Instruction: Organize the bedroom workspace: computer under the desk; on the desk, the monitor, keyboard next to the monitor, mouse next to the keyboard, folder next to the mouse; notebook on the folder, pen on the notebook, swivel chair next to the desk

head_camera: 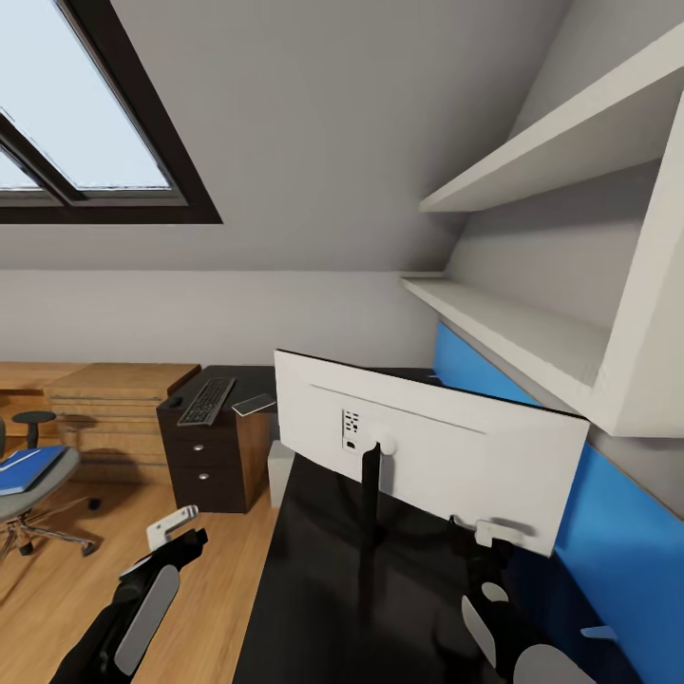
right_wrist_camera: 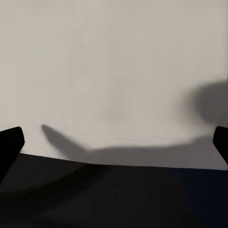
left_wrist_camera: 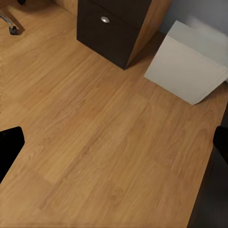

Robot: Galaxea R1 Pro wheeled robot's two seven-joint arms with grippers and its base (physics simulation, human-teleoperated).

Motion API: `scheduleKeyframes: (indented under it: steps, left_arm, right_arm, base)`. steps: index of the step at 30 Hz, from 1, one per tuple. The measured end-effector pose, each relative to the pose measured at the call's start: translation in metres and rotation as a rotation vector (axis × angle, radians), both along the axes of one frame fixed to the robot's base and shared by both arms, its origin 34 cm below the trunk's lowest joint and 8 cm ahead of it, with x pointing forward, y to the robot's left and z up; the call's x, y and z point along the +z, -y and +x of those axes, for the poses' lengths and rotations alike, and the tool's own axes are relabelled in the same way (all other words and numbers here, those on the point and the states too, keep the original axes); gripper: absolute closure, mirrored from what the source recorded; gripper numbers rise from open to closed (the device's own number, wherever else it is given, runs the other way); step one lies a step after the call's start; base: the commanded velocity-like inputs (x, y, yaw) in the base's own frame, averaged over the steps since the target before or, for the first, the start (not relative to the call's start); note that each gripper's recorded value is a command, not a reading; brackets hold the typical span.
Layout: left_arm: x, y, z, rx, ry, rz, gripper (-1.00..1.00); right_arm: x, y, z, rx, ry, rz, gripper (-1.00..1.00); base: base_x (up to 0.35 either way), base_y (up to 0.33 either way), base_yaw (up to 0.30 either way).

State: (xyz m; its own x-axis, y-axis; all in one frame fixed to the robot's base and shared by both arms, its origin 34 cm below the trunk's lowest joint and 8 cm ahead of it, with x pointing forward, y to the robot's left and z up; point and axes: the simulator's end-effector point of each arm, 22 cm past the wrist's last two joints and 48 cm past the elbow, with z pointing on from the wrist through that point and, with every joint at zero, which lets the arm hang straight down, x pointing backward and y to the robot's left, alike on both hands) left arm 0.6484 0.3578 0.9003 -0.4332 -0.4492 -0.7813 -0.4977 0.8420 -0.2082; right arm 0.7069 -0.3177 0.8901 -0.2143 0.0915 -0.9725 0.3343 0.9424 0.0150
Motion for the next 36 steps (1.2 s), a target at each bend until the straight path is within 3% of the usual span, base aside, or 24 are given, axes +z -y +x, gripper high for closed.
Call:
scheduleKeyframes:
  steps: [29, 36]
  left_arm:
    - [-0.017, -0.002, -0.007, 0.004, -0.039, -0.006, -1.00]
    - [-0.019, -0.020, -0.011, 0.053, -0.040, -0.018, -1.00]
  right_arm:
    - [0.000, 0.008, -0.002, -0.017, 0.001, -0.008, -1.00]
    - [0.000, 0.010, -0.002, -0.017, 0.000, -0.012, -1.00]
  base:
    - [0.130, 0.000, 0.000]
    - [0.044, 0.000, 0.000]
